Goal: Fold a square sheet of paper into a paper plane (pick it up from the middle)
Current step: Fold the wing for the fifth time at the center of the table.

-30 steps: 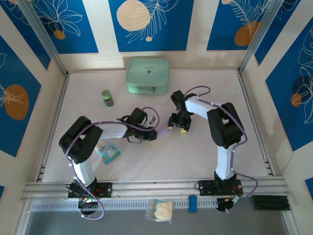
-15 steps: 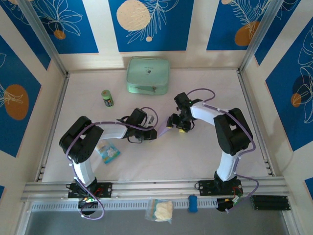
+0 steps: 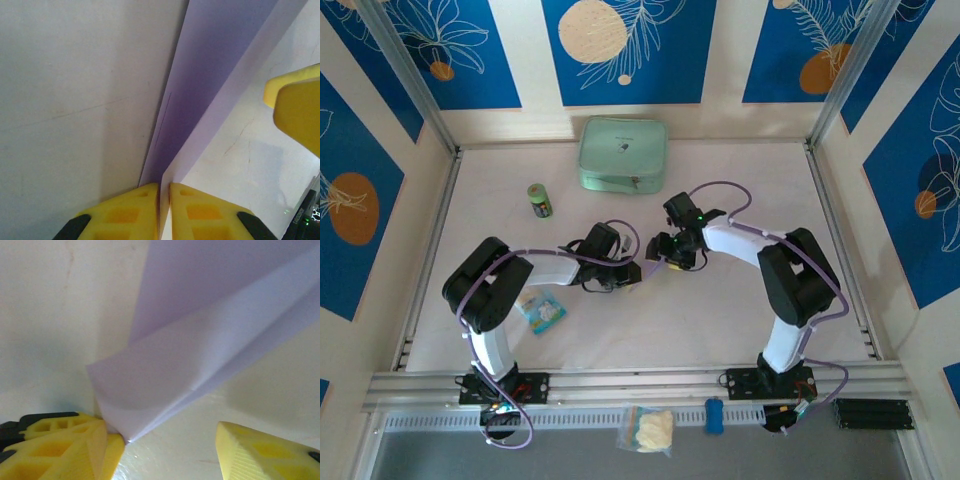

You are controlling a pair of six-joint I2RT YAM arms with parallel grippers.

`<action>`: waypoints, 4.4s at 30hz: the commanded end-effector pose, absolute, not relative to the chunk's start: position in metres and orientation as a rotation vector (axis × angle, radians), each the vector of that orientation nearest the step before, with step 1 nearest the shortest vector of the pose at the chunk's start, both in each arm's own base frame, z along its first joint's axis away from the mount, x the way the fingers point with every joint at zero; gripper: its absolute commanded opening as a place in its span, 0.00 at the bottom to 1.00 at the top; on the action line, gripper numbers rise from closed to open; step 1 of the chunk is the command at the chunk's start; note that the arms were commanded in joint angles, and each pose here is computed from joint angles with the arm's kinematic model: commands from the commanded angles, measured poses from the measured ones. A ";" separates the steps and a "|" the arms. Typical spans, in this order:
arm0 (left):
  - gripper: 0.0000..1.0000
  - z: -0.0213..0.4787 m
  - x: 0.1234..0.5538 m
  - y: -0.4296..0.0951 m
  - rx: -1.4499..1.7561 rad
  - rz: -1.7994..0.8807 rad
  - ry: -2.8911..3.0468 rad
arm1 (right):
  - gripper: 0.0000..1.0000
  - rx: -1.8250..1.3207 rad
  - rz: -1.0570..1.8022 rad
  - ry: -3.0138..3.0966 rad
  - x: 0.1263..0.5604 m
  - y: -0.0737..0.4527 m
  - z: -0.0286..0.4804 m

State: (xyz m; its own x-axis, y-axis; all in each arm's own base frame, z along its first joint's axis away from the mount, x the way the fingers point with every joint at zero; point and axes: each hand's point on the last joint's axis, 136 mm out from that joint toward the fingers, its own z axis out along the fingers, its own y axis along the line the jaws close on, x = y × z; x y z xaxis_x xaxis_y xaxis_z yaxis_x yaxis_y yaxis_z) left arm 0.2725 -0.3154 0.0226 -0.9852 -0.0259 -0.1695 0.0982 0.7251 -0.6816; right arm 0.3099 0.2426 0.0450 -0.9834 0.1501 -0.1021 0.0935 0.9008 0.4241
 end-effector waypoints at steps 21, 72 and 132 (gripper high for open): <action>0.15 -0.005 0.258 -0.308 -0.044 -1.068 2.869 | 0.51 0.171 0.306 3.134 0.298 0.228 -0.015; 0.13 0.039 0.274 -0.323 -0.001 -1.079 2.796 | 0.52 0.145 0.056 3.239 0.286 0.209 -0.055; 0.07 0.022 0.262 -0.308 -0.058 -0.988 2.888 | 0.50 0.064 -0.274 3.285 0.274 0.184 -0.088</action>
State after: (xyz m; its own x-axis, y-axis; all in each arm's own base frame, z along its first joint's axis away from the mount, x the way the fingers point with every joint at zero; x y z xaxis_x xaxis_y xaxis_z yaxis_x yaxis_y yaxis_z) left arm 0.2703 -0.3139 0.0210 -0.9925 -0.0645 -0.1041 0.0175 0.7667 -0.6417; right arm 0.3083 0.2327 0.0037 -0.9976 0.0642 0.0274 0.0663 0.9943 0.0837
